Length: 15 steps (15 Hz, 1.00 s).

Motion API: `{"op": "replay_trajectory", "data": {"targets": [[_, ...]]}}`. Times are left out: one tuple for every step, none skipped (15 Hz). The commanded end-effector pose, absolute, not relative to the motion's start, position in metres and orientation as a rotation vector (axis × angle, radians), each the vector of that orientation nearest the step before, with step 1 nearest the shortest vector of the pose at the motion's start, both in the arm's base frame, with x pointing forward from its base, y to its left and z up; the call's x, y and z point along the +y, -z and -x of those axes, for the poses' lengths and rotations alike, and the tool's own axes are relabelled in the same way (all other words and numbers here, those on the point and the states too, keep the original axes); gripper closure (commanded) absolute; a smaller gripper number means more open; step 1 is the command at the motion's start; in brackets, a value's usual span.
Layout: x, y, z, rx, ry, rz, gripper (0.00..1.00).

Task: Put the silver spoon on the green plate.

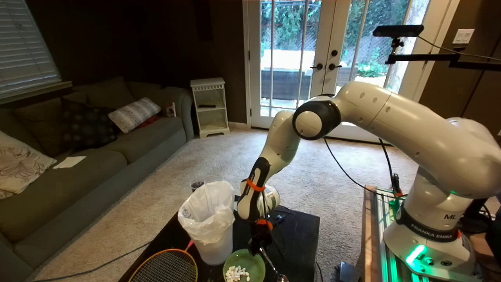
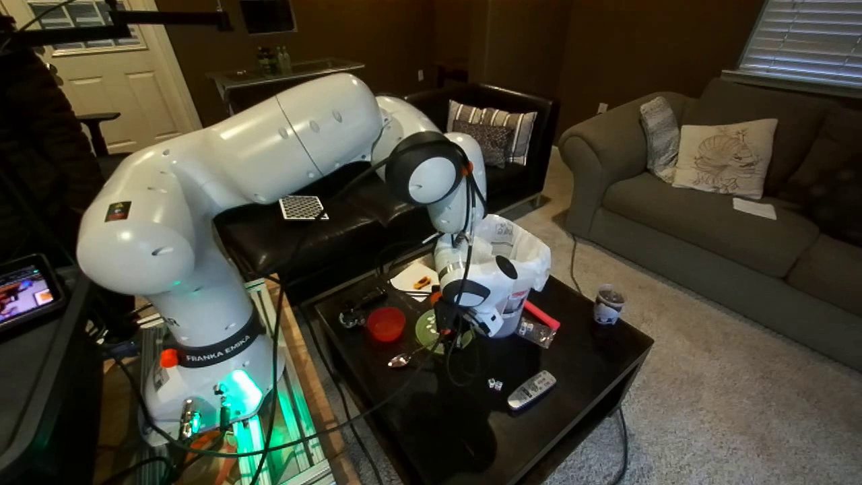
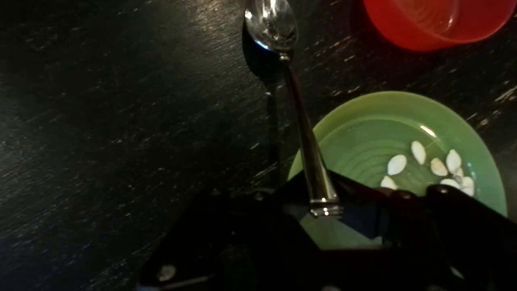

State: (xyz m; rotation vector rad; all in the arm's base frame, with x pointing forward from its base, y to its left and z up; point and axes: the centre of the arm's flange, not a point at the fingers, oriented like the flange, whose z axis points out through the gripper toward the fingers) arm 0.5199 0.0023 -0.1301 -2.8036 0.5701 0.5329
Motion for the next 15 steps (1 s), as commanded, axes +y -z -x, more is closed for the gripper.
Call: {"op": "replay_trajectory", "data": {"targets": [[-0.031, 0.148, -0.512, 0.774, -0.53, 2.764, 0.98], [-0.042, 0.153, -0.506, 0.804, -0.541, 2.741, 0.98], [-0.048, 0.158, -0.501, 0.837, -0.553, 2.724, 0.98], [-0.051, 0.167, -0.498, 0.822, -0.574, 2.702, 0.98], [-0.052, 0.173, -0.495, 0.803, -0.573, 2.689, 0.86], [-0.055, 0.179, -0.494, 0.798, -0.531, 2.682, 0.64], [-0.058, 0.184, -0.495, 0.787, -0.491, 2.685, 0.61], [-0.063, 0.189, -0.495, 0.82, -0.458, 2.68, 0.6], [-0.065, 0.193, -0.494, 0.841, -0.427, 2.674, 0.54], [-0.067, 0.197, -0.494, 0.86, -0.405, 2.672, 0.48], [-0.07, 0.201, -0.494, 0.878, -0.387, 2.67, 0.41], [-0.07, 0.202, -0.493, 0.877, -0.381, 2.67, 0.34], [-0.069, 0.203, -0.492, 0.888, -0.379, 2.665, 0.27], [-0.063, 0.202, -0.487, 0.886, -0.429, 2.655, 0.2], [-0.054, 0.202, -0.478, 0.874, -0.48, 2.663, 0.14]]}}
